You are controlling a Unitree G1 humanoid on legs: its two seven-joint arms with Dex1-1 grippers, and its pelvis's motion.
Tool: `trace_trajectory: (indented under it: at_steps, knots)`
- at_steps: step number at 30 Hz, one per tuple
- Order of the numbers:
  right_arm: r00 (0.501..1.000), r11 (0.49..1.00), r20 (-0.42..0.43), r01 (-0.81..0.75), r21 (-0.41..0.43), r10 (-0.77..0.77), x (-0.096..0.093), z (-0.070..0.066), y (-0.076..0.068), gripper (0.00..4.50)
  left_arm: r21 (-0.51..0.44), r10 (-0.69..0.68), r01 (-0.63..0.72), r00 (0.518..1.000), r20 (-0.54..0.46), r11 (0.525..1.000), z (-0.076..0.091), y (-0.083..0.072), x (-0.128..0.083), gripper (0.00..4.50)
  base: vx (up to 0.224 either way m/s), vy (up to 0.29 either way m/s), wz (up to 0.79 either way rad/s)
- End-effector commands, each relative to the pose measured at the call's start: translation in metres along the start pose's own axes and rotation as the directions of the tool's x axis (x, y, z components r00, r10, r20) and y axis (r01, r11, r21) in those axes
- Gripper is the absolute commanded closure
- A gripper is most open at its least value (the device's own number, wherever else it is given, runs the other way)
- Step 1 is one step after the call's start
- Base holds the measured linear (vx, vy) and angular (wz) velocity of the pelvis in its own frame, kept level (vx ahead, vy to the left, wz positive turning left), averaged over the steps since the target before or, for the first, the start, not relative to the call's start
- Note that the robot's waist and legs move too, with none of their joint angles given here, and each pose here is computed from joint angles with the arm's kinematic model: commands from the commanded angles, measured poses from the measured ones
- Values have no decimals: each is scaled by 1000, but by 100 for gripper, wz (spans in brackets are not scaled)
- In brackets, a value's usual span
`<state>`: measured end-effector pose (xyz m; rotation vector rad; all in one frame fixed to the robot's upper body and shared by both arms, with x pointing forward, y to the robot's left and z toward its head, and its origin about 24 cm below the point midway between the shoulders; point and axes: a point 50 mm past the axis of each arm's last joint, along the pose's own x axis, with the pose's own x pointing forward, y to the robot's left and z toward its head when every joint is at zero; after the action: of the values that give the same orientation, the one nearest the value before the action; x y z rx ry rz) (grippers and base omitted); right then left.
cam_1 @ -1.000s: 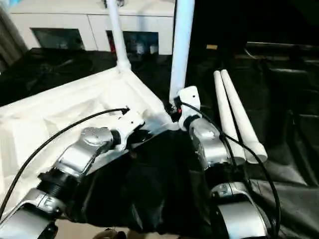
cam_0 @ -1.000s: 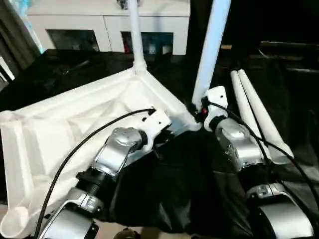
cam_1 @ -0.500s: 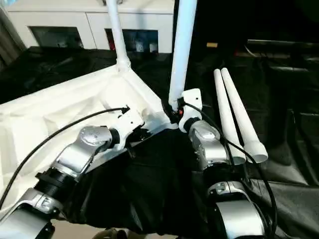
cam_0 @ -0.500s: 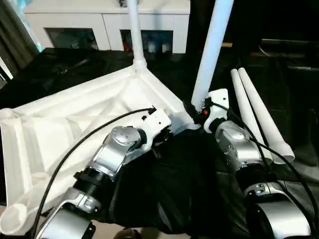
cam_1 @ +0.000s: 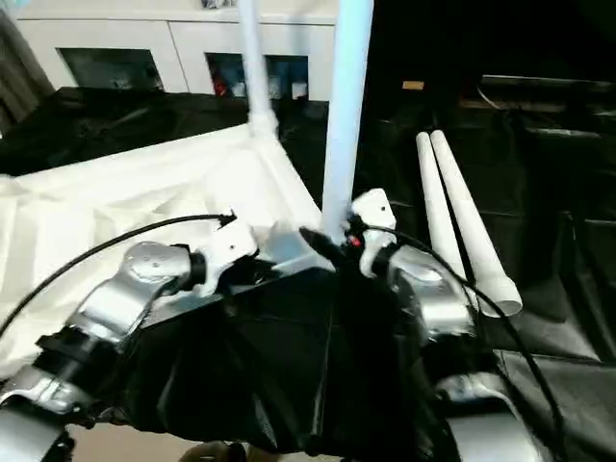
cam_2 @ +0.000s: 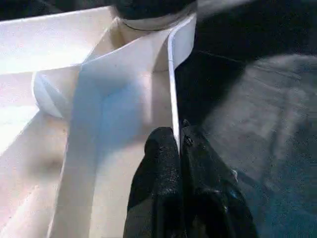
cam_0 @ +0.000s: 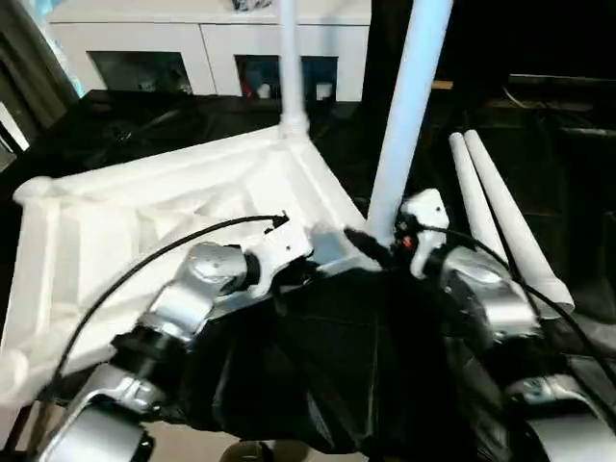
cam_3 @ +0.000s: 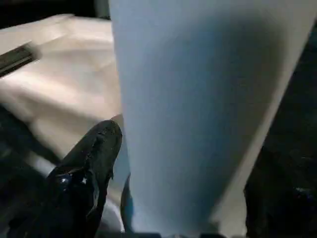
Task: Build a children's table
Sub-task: Rotate leg to tighten
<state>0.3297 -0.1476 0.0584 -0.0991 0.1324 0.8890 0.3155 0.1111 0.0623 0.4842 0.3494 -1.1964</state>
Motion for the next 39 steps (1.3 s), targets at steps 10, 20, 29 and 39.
trace_trajectory:
  at_steps: [10,20,29,39]
  knots:
    - [956,961,-108,-276,-19,273,-17,-6,19,112,88,-147,146,989,1,985,-2,-2,-15,450,0,0,0]
    - [941,950,-143,-312,-17,306,-20,-9,24,173,96,-176,176,984,-5,980,-5,-2,-18,450,0,0,0]
    - [991,999,-133,28,43,-22,-1,-22,18,175,17,18,-18,999,-38,1000,-6,10,2,450,0,0,0]
    - [908,912,-161,402,83,-386,51,-27,31,176,-45,123,-121,991,48,992,33,-7,59,450,0,0,0]
